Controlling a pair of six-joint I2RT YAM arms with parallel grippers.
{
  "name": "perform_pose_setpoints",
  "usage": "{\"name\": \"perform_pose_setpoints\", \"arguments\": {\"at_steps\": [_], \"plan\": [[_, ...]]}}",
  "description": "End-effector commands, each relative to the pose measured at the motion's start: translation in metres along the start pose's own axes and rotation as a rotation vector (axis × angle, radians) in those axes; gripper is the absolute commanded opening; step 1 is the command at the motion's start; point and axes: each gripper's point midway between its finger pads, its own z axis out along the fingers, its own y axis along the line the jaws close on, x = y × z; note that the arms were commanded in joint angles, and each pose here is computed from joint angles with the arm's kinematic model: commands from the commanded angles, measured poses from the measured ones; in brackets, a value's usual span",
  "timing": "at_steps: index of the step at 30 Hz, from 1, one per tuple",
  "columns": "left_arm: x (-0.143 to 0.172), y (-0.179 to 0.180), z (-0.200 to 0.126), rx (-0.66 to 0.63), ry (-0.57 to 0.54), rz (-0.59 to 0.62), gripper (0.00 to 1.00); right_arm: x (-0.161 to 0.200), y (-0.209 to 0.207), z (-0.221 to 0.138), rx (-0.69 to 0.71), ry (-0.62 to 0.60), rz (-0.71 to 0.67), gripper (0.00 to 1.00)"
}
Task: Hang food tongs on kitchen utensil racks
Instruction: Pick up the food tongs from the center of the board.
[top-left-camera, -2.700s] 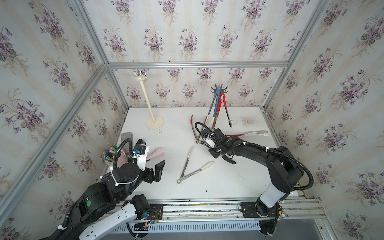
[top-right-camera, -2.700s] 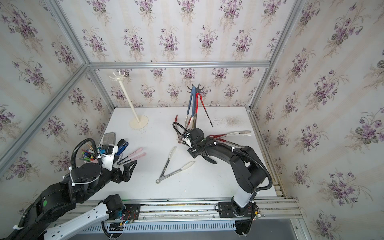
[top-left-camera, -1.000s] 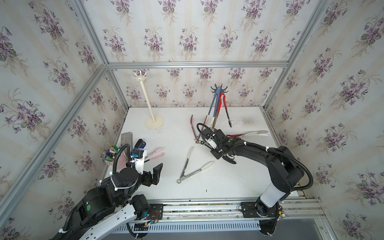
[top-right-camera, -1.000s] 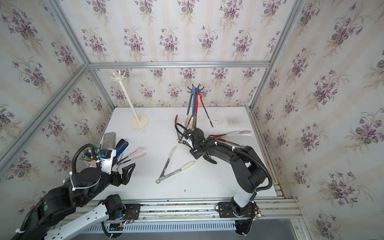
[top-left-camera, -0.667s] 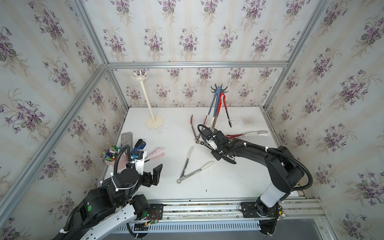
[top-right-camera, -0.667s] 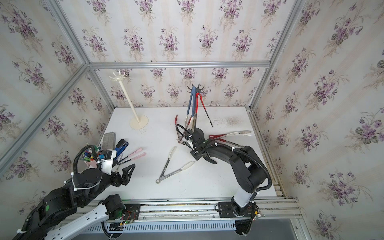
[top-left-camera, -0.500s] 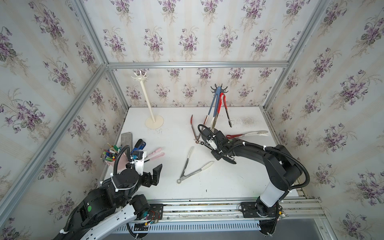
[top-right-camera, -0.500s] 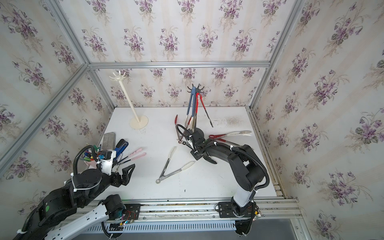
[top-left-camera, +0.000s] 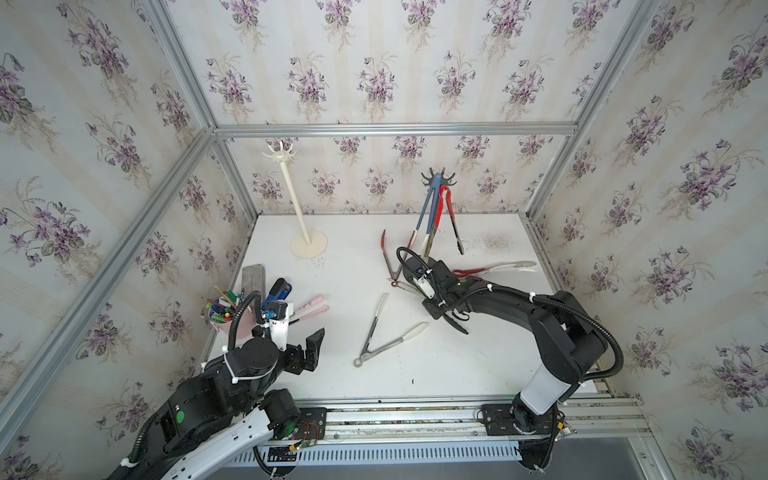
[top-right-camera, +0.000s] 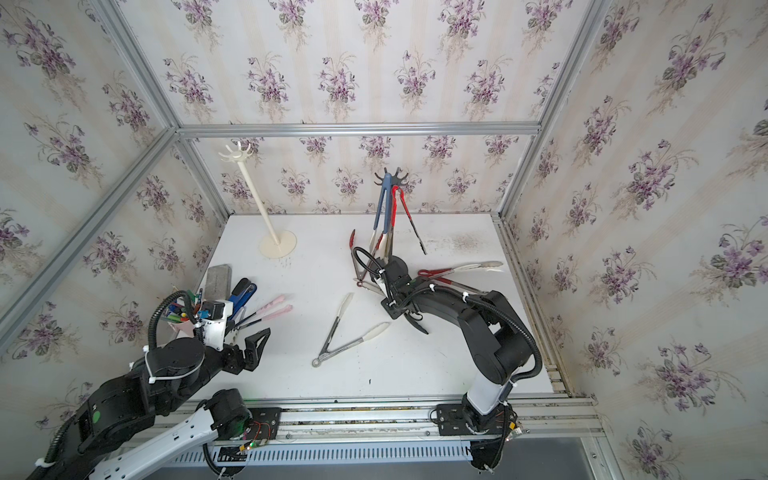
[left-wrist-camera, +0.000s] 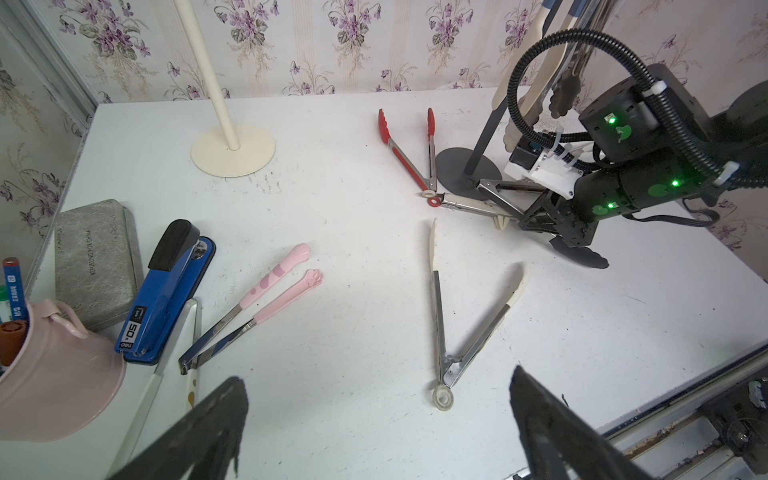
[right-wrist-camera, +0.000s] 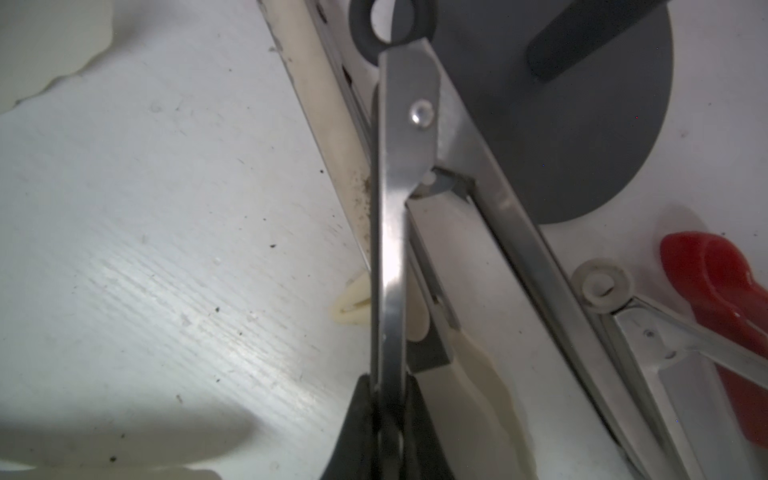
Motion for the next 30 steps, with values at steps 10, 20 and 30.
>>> {"name": "perform_pose_setpoints", "arguments": {"at_steps": [10, 20, 30], "plan": [[-0.002, 0.005, 0.0, -0.025, -0.016, -0.015, 0.99, -0.015, 0.009, -0.029, -0.078, -0.061, -0.018, 0.04], [-0.002, 0.004, 0.0, -0.024, -0.013, -0.016, 0.99, -0.025, 0.003, -0.066, -0.076, -0.159, 0.031, 0.02], [-0.002, 0.003, 0.001, -0.019, -0.012, -0.018, 0.99, -0.03, 0.002, -0.117, -0.107, -0.304, 0.085, 0.0]]}}
